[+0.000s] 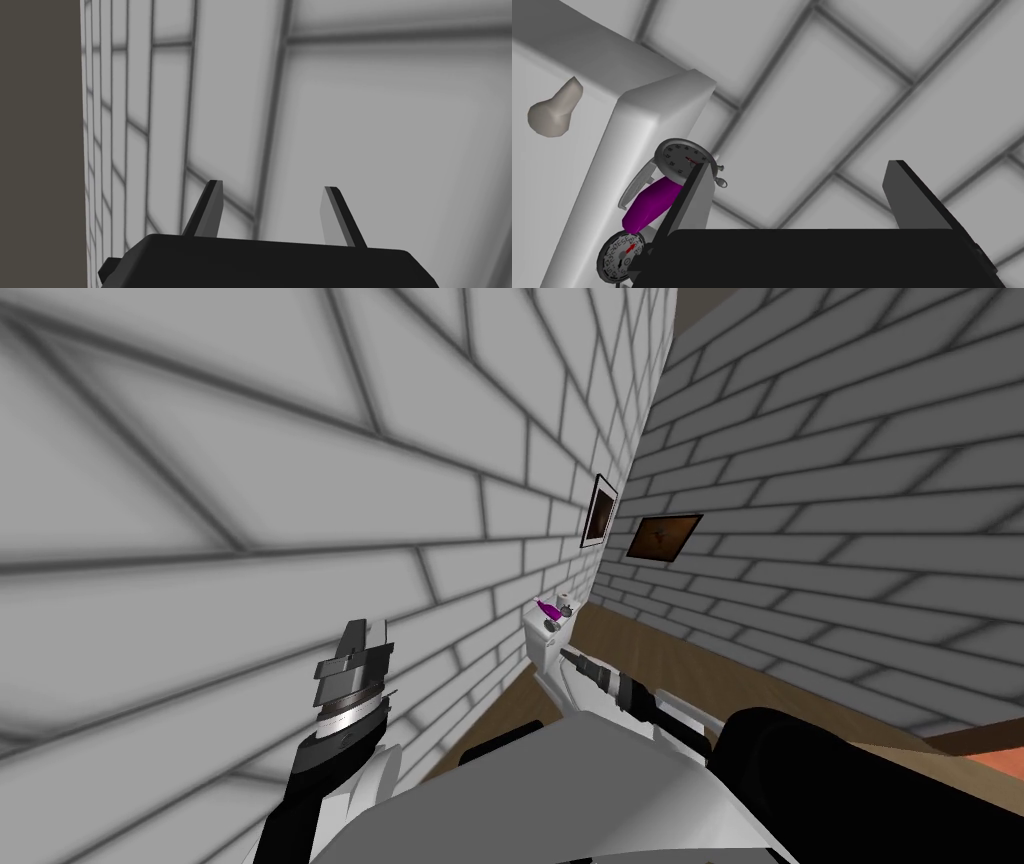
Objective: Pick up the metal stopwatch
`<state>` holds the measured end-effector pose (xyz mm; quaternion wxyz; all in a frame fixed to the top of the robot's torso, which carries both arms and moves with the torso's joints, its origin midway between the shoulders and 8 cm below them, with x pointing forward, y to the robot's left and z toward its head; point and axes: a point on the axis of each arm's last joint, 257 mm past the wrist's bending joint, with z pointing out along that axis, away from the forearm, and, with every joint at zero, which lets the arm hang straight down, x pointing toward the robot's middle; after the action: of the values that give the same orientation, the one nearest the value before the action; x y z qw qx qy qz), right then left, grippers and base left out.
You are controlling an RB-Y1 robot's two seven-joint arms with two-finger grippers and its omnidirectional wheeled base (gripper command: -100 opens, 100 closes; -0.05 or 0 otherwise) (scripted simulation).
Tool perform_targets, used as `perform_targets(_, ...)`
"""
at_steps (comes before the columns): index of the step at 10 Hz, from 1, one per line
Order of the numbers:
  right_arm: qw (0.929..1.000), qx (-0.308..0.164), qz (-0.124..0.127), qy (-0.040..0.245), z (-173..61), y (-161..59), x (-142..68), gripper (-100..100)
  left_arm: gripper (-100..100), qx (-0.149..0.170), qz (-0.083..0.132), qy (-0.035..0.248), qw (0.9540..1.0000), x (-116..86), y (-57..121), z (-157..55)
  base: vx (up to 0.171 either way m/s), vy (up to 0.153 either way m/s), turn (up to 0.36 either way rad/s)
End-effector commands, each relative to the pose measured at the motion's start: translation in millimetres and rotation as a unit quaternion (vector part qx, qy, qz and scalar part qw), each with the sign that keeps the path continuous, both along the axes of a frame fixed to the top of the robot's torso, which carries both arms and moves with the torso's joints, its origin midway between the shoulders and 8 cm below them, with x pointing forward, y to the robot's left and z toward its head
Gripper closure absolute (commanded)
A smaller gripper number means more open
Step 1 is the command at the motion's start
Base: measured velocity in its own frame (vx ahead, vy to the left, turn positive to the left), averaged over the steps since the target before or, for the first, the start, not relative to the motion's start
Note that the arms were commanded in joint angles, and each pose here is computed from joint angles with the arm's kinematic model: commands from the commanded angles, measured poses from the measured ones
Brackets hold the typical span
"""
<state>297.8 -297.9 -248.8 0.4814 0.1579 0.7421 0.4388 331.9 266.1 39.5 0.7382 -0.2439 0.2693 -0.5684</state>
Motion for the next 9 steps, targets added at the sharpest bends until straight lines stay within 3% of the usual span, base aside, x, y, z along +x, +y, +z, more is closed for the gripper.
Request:
perform_targets(1, 0.9997, -0.016, 0.010, 0.015, -7.6, -6.6, -5.6, -100, 0, 0.000, 0.000, 0.000, 1.0000, 0.0, 0.0, 0.0, 0.019, 0.004, 0.052)
perform_targets(4, 0.9963, -0.056, 0.025, 0.060, -34.5, -28.8, -21.0, -100, 0, 0.000, 0.000, 0.000, 1.0000, 0.0, 0.0, 0.0, 0.018, 0.013, 0.084)
perform_targets(9, 0.9872, -0.112, 0.045, 0.105, -55.5, -59.8, -35.3, -100, 0, 0.000, 0.000, 0.000, 1.0000, 0.0, 0.0, 0.0, 0.013, 0.021, 0.086)
